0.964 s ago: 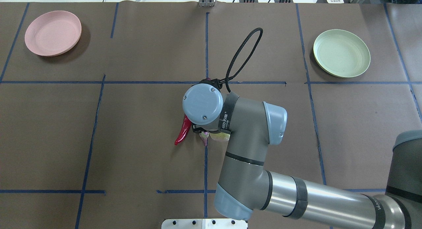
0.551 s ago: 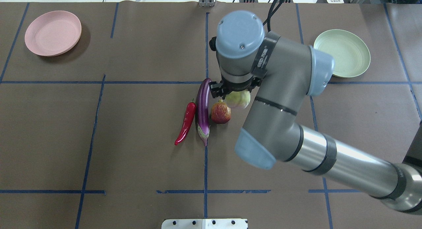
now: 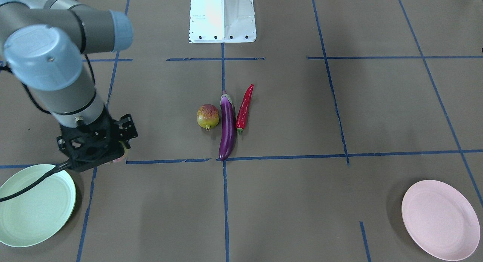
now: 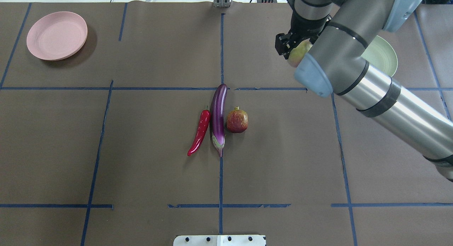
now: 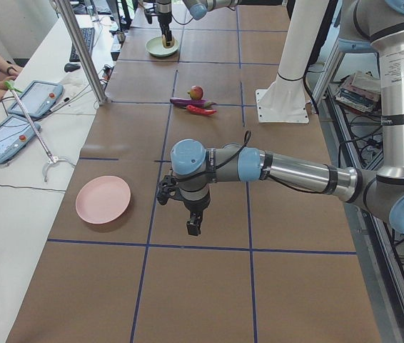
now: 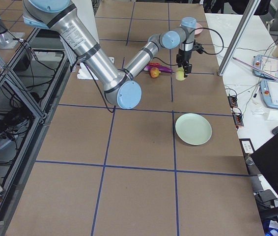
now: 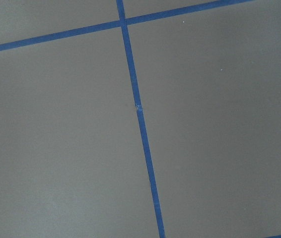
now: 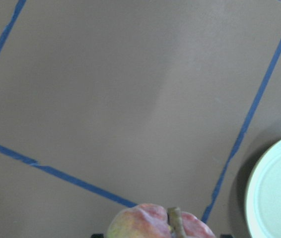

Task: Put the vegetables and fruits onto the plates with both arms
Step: 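Lift the apple with the right gripper and carry it to the green plate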

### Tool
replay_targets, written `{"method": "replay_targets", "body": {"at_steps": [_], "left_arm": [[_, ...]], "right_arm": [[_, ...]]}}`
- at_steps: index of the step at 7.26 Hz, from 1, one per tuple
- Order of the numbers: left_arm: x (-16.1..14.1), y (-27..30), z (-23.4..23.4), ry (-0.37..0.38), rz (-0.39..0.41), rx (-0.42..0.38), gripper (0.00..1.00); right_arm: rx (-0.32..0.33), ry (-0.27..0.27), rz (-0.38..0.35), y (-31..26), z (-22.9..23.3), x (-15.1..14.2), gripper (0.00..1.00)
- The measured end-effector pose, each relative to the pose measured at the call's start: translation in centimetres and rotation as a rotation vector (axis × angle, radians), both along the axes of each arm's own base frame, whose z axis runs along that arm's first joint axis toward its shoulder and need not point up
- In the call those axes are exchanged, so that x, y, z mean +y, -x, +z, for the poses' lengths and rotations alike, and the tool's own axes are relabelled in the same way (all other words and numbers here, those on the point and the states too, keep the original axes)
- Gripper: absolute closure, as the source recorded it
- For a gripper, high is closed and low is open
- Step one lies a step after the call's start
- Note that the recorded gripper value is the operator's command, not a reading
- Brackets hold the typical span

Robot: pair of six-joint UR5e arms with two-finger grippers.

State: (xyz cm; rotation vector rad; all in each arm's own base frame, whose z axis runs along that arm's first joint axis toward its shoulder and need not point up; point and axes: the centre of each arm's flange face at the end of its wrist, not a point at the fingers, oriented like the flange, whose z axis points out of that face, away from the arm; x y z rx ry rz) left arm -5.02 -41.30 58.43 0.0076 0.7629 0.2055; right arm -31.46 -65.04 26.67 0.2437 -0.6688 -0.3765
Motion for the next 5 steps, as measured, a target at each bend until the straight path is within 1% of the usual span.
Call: {"method": "replay_targets", "body": {"at_steps": [1,2,3,4,5], "left_arm": [[-0.1,-0.1,-0.1,-0.001,-0.001,0.008,0.0],[-0.1,-0.2,-0.2,0.0,-0.002,0.02,0.0],[-0.1,-0.3,-0.3,0.002,-0.003,0.035,0.0],[-0.1,-0.4,-0.4,0.004,-0.004,0.053,0.0],[-0.1,-0.5,-0.4,0.006,-0.005,0.065,0.0]], "right_arm": [[-0.023,-0.029,-0.025,-2.3,5.7,-3.0,0.7],[-0.028,-0.047,-0.057,-4.6,10.9,-5.2,0.7],[-0.042,-0.049,-0.095,-6.9,15.1,-6.4,0.7],[-0.062,-0.045,-0.119,-8.8,18.8,-6.5,0.7],[-0.073,-0.038,-0.127,-9.9,22.4,-5.9,0.69]]}}
